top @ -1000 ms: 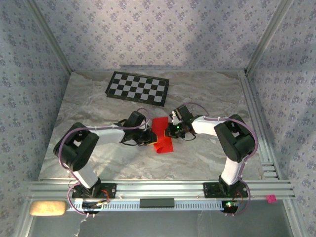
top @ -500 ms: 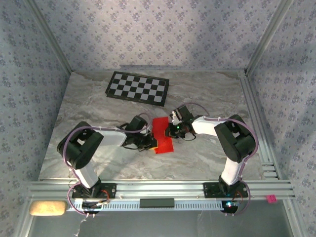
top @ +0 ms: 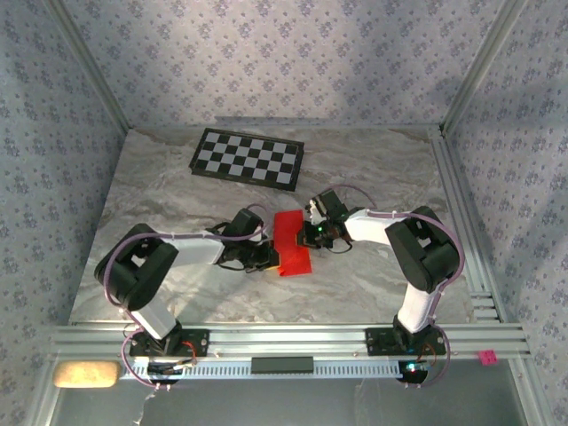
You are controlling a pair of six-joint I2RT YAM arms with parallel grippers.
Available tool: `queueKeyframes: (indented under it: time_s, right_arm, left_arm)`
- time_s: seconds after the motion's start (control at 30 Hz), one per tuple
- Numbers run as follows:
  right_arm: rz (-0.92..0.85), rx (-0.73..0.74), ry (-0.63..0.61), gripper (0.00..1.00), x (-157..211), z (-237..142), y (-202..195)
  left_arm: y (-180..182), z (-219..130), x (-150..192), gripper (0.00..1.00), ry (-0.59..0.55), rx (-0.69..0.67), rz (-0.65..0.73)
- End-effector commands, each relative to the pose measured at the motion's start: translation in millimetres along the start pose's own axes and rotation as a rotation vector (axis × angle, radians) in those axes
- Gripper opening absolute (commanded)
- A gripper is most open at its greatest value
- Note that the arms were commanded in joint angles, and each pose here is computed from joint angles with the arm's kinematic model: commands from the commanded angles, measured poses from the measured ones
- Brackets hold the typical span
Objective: Fold a paper plane with a square sheet of paper (pick it up from the middle)
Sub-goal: First fold the square sheet of paper in half at the center of the table.
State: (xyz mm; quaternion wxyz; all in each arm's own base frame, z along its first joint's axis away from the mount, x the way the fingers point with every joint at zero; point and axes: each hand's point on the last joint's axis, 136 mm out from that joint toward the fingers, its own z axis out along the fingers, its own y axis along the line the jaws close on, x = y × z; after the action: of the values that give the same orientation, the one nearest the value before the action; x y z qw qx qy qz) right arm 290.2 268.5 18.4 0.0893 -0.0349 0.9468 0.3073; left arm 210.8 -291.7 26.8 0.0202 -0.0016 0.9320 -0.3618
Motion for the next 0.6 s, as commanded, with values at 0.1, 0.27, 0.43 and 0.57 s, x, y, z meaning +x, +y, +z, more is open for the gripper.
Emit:
queueKeyframes:
  time_s: [0.1,0.27,0.43,0.57]
  right_arm:
    - [0.085,0.218,0.094,0.00,39,5,-57]
    - [0.086,0.217,0.096,0.00,39,6,-57]
    - [0.087,0.219,0.098,0.00,40,7,-57]
    - [0.088,0.222,0.103,0.00,41,7,-59]
  left_arm:
    - [-35,-5,-5,0.00,-0.028,0.099,0.026]
    - [-24,7,2,0.00,-0.009,0.067,0.010]
    - [6,16,16,0.00,0.021,0.009,-0.020]
    - [24,17,29,0.00,0.052,-0.036,-0.026]
